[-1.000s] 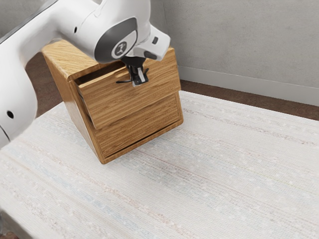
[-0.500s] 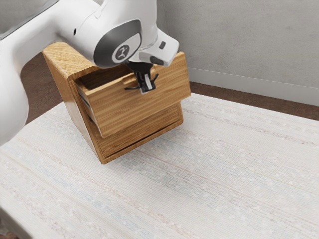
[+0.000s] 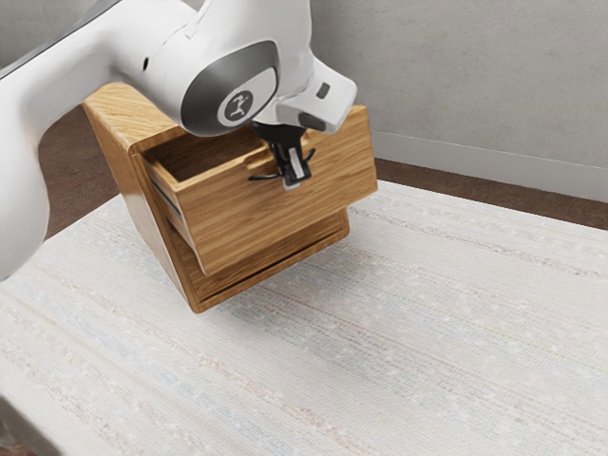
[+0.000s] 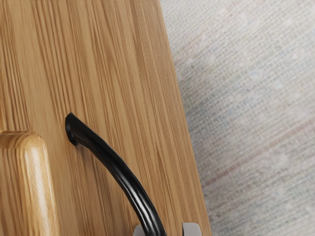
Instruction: Pull the drawer handle with one arm to open the drawer
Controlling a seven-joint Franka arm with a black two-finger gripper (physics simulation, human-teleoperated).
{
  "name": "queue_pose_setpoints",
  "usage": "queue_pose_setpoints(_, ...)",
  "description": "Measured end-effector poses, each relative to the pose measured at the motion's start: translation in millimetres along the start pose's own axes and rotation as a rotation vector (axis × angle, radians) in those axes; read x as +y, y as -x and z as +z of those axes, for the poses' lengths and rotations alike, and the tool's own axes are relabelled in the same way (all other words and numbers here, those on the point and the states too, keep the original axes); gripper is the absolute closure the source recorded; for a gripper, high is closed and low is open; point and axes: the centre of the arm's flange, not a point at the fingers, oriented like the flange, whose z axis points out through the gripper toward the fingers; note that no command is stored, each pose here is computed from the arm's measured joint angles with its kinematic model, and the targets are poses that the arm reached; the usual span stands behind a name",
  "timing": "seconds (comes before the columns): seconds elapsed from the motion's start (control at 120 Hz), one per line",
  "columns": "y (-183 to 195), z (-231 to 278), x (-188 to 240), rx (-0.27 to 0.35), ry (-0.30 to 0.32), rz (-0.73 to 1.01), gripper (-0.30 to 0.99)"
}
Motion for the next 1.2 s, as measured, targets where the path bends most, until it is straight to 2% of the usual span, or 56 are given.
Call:
queue_pose_setpoints(0.483,-5.3,-27.8,41.6,0.031,0.015,0.047,0.73)
queue_pose_setpoints(0.833,-13.1,-30.8,62.1,0.03,0.016,0.062,0.7)
queue_pose_setpoints(0.9,-14.5,-31.8,65.2,0.031,0.015,0.064,0.76)
queue_pose_setpoints(1.2,-14.2,-34.0,66.7,0.035,0.02,0.05,0.66)
